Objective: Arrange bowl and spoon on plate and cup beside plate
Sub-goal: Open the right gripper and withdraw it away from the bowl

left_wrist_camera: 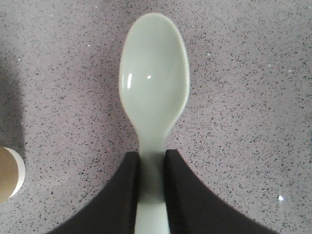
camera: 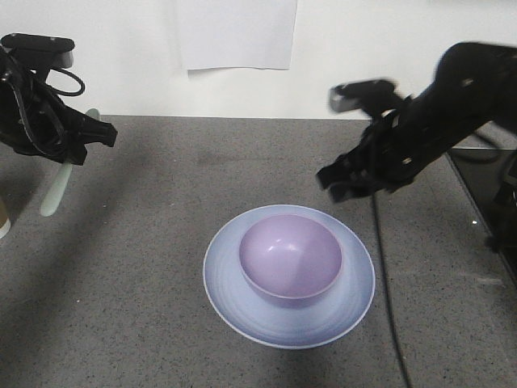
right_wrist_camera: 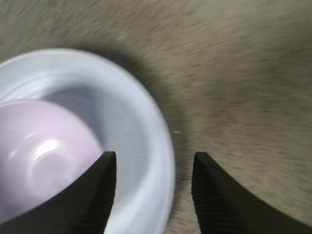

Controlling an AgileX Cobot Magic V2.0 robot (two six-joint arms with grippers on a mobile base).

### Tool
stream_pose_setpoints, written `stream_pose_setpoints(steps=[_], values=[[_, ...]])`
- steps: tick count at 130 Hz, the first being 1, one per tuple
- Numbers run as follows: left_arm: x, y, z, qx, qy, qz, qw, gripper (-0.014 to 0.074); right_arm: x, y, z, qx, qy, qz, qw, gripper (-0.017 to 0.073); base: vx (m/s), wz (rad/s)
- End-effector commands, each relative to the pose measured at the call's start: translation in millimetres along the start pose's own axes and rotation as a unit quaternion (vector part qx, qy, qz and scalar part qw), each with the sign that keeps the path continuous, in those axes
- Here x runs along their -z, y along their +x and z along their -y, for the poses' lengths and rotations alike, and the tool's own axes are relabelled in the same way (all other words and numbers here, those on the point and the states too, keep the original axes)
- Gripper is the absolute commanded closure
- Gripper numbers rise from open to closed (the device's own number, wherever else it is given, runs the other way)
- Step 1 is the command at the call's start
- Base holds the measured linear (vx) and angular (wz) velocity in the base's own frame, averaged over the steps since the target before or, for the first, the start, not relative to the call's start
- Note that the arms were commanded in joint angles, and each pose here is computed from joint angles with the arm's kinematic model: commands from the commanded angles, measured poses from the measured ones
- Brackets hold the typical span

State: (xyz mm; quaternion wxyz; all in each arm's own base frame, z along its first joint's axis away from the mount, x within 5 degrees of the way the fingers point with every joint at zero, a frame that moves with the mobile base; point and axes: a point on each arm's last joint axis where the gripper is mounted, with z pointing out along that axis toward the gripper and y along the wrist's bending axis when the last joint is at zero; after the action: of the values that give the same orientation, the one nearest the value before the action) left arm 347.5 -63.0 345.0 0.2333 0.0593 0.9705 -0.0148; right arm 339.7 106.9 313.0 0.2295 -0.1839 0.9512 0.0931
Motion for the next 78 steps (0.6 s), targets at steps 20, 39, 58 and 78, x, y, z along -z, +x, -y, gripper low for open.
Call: stream_pose_setpoints(steps=[20,39,58,78], values=[[27,-6,0.8,0.003,0.005,0.056,0.998,0.0601,80,4,15.2,-0.030,0.098,0.113,0.988,0.0221,0.00,0.00],[27,-6,0.8,0.003,0.005,0.056,0.998,0.0601,93,29,11.0,-0.038,0.106,0.151,0.982,0.0263,0.00,0.00],[27,-6,0.8,0.003,0.005,0.056,0.998,0.0601,96,64,6.8,-0.040,0.108,0.182,0.977,0.0296,0.00,0.00],[27,-6,0.8,0.003,0.005,0.056,0.998,0.0601,101,96,2.3,-0.040,0.107,0.192,0.975,0.0327,0.00,0.00]])
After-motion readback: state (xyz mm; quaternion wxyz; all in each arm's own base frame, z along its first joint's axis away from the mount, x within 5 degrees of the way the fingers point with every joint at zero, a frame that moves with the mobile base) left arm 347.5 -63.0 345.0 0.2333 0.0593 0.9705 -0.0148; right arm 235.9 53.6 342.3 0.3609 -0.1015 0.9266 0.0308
